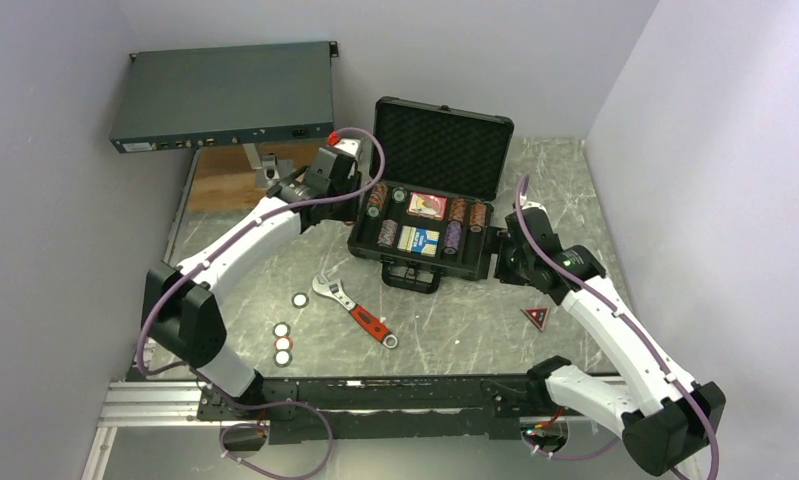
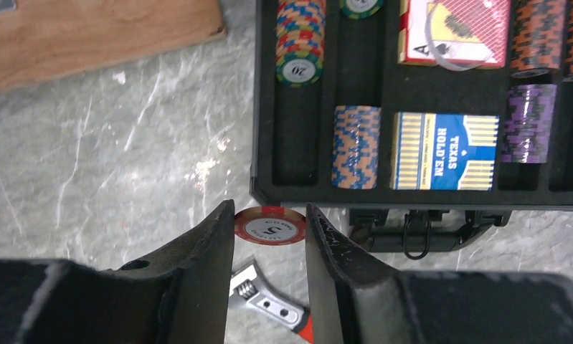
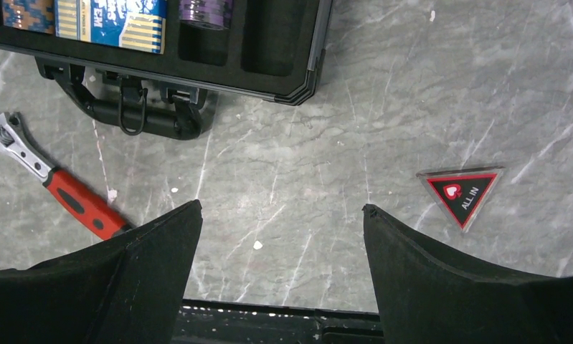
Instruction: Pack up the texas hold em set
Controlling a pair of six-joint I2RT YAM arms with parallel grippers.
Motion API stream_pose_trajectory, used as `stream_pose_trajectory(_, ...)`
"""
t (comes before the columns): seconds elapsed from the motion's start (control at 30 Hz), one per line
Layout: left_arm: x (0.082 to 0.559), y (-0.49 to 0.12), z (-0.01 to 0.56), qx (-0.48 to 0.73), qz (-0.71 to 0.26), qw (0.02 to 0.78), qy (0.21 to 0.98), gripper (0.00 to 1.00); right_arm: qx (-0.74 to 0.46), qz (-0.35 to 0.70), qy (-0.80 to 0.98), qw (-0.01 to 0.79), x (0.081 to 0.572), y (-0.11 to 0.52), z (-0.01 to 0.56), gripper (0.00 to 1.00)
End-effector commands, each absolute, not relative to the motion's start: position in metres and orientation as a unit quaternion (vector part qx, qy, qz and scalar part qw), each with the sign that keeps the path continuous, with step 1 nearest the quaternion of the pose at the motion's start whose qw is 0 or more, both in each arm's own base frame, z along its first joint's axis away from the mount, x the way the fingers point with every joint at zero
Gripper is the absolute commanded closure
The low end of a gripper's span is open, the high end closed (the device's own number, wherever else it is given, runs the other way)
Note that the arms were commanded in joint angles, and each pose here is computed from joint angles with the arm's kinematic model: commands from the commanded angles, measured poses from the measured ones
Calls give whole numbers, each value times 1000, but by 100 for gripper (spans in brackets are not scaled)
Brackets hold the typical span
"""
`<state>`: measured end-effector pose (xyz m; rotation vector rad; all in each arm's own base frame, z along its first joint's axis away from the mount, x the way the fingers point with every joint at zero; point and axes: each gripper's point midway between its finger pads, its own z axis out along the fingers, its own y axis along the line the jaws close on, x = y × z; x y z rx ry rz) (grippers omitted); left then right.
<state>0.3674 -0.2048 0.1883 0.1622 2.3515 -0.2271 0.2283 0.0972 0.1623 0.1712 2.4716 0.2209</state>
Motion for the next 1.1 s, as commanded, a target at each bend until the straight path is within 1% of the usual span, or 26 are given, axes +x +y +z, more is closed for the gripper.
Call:
stream_pose_trajectory(0.0,395,-233,210,104,-118,432,888,100,80,76,934,340,229,90,168,15)
stream_pose_trajectory(0.1,405,-248,206,127,-133,439,880,100,81,70,934,341,227,87,167,15)
stream_pose_trajectory(0.4,439,-258,188,138,-101,502,848,100,84,56,936,337,218,79,162,14)
stream_pose_trajectory(0.6,444,-266,189,155,-101,496,848,100,81,46,937,337,216,74,163,14)
stream_pose_trajectory(0.67,439,-263,190,152,-101,495,849,95,81,41,938,336,216,73,163,14)
stream_pose_trajectory(0.7,436,-260,188,147,-97,492,853,90,81,39,938,335,216,72,163,14)
stream_pose_trajectory(0.77,428,-249,188,129,-86,483,862,74,81,38,938,335,217,72,162,14)
stream_pose_trajectory(0.83,417,-240,186,124,-79,475,868,68,80,40,938,334,218,74,161,14)
stream_pose_trajectory(0.97,400,-224,172,103,-65,456,881,62,79,47,940,329,221,79,157,14)
stream_pose_trajectory(1.07,394,-219,155,104,-53,423,898,64,77,50,942,323,224,82,156,14)
